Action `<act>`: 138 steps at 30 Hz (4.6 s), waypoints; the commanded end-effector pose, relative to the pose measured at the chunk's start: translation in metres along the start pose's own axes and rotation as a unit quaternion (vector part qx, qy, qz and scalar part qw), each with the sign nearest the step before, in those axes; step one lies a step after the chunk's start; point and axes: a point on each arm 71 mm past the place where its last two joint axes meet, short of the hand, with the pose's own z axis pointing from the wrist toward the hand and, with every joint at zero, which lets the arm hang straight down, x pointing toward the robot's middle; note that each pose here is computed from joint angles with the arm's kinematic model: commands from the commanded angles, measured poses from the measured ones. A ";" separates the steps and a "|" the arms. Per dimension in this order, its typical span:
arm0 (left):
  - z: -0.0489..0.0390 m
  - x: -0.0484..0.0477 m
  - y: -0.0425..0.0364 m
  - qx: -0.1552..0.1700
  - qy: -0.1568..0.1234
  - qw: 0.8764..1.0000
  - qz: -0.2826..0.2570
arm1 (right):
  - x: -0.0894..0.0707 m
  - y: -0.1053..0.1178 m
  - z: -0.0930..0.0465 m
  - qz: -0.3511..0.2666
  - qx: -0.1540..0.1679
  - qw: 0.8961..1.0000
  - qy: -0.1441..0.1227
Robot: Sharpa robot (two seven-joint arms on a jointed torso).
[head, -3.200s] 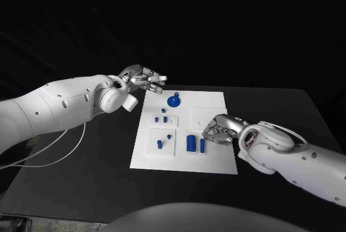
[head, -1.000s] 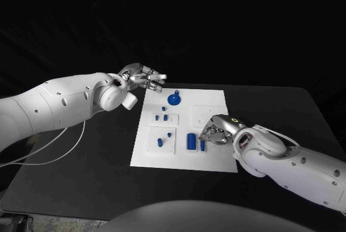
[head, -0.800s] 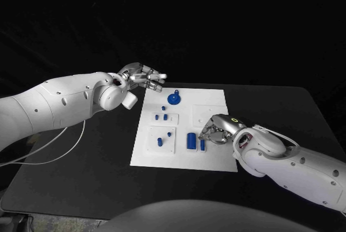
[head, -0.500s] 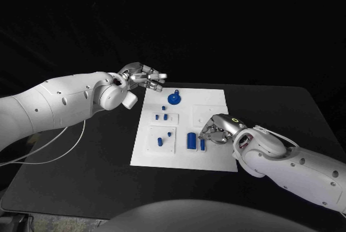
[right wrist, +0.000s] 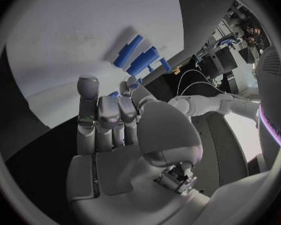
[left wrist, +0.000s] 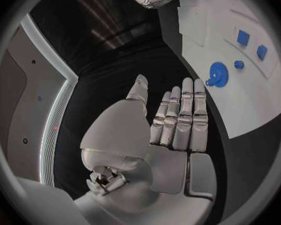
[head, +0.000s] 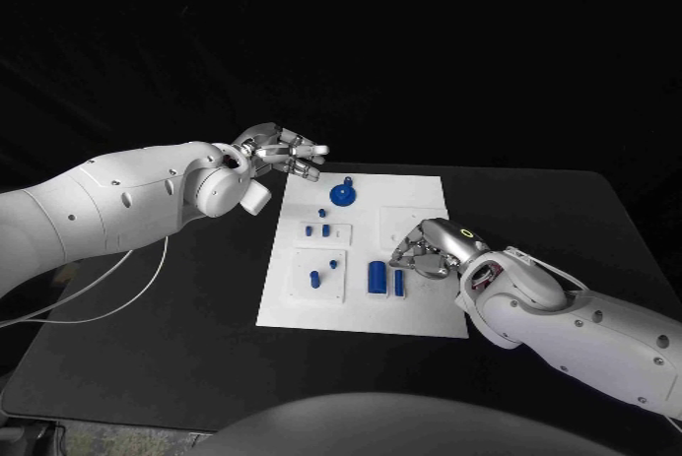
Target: Assemble the parts on the task board
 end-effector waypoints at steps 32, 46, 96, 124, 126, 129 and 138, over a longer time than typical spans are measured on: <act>0.0004 0.0020 -0.0007 0.004 0.007 1.000 -0.001 | 0.009 -0.010 -0.005 -0.012 0.017 0.998 0.055; 0.0000 0.0015 -0.0005 0.003 0.007 1.000 -0.001 | 0.020 -0.012 -0.005 -0.041 0.011 0.998 0.054; 0.0109 -0.0286 -0.0003 0.036 -0.089 0.994 -0.052 | -0.102 -0.111 0.039 0.356 0.089 0.924 -0.105; 0.0248 -0.0362 0.0096 0.049 -0.151 0.983 -0.093 | -0.126 -0.138 0.075 0.474 0.078 0.862 -0.163; 0.0235 -0.0301 0.0113 0.051 -0.154 0.982 -0.095 | -0.125 -0.133 0.075 0.476 0.073 0.860 -0.169; 0.0204 -0.0178 0.0142 0.054 -0.159 0.981 -0.099 | -0.124 -0.123 0.073 0.480 0.065 0.857 -0.178; -0.0018 0.0367 0.0206 0.065 -0.184 0.974 -0.117 | -0.108 -0.080 0.055 0.501 0.050 0.838 -0.211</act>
